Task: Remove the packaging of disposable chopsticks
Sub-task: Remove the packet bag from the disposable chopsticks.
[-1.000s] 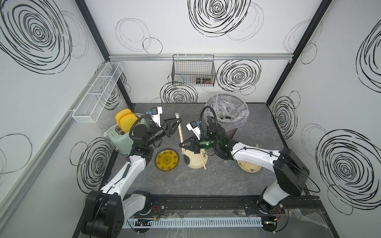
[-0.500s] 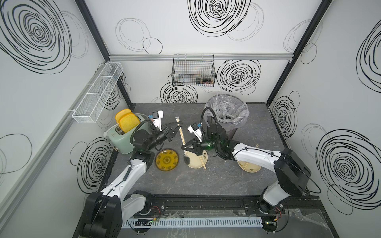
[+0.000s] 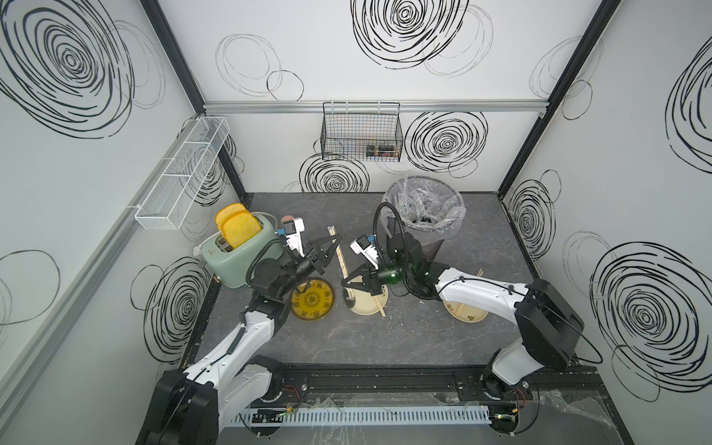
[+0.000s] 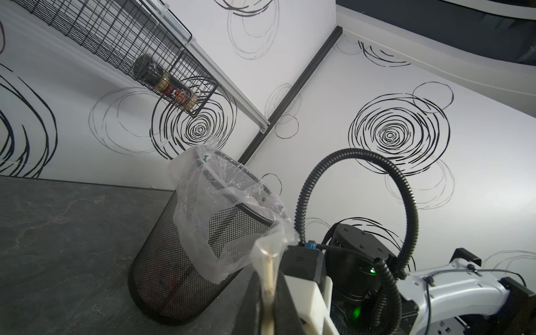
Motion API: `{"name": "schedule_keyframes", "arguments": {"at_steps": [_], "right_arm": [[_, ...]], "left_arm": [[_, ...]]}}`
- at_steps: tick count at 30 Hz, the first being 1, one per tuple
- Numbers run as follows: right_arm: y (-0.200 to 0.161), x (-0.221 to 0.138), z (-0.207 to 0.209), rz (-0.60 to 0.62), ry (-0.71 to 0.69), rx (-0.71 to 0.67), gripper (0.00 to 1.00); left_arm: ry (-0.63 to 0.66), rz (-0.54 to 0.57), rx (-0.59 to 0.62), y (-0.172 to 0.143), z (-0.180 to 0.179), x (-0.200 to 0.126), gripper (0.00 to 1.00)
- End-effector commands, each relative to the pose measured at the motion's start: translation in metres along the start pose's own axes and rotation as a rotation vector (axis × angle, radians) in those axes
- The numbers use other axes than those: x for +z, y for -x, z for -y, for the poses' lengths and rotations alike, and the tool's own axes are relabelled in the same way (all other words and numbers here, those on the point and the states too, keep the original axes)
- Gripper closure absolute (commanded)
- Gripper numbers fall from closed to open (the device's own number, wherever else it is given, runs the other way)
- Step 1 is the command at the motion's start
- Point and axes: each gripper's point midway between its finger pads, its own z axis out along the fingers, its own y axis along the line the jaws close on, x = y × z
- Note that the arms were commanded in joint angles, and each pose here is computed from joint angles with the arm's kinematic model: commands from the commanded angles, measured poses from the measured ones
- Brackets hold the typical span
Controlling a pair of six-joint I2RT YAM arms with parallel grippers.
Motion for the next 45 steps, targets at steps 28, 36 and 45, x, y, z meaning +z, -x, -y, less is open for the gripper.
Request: {"name": "schedule_keyframes", "arguments": {"at_steps": [28, 36, 45], "right_arm": [[0.060, -0.043, -0.040, 0.261, -0.037, -0.200, 1.00], [0.057, -0.042, -0.042, 0.252, -0.030, -0.199, 1.00], [0.057, -0.042, -0.043, 0.252, -0.027, -0.202, 1.00]], "left_arm": [[-0.070, -0.203, 0.015, 0.015, 0.038, 0.017, 0.34], [-0.151, -0.139, 0.042, 0.046, 0.060, 0.032, 0.28], [-0.170, -0.180, 0.001, 0.027, 0.056, 0.039, 0.65]]}}
